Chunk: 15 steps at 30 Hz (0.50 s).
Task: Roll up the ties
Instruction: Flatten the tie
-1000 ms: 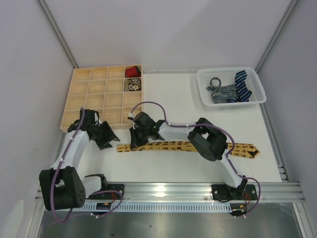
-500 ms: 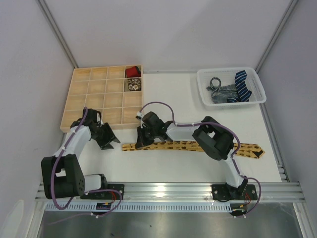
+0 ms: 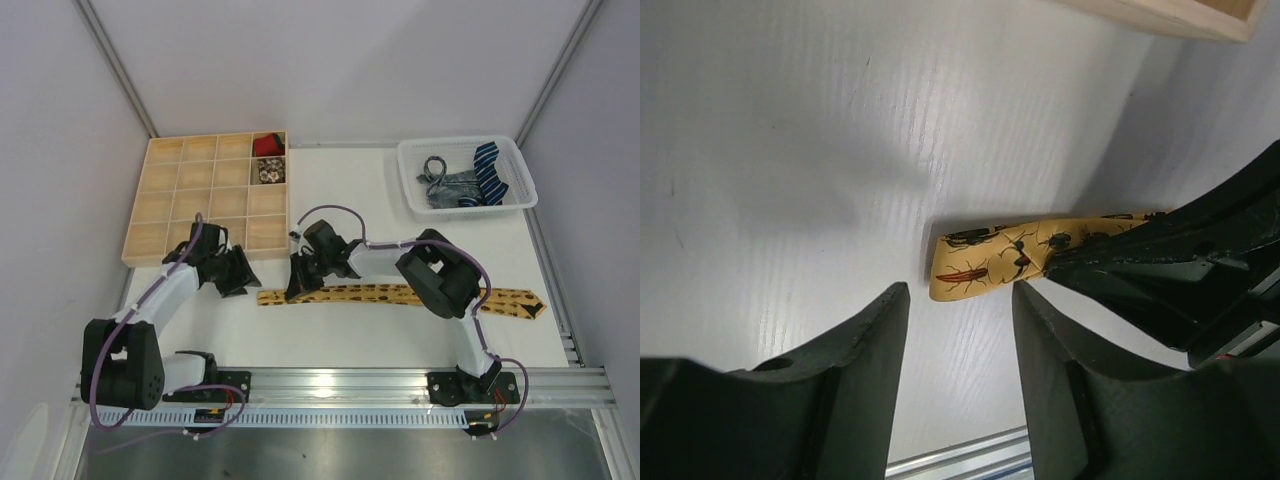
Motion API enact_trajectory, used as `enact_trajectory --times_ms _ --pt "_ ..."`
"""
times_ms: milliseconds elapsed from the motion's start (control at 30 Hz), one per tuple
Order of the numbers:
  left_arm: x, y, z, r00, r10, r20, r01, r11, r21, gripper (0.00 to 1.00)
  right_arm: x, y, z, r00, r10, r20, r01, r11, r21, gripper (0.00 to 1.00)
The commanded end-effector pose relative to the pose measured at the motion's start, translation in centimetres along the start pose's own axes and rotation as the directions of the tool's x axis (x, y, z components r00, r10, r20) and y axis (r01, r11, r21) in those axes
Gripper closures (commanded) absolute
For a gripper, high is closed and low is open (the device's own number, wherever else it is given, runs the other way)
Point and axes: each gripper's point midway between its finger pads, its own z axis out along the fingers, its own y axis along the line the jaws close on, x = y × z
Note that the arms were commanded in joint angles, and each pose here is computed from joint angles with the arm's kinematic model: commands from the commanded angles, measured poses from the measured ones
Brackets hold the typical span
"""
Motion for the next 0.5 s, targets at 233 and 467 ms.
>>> enact_trajectory --times_ms 233,467 --pt "2.0 0.3 1.6 0.998 -0.01 0.065 0.011 1.0 -0.024 0.49 0.5 0.9 -2.0 0.999 0.024 -0.039 -0.025 0.999 -0.033 1.0" --pt "2.1 0.0 2.1 0.994 0.045 0.095 -0.041 0.998 -0.044 0.5 0.2 0.7 -2.1 0.999 0.029 -0.033 -0.03 0.999 -0.035 1.0"
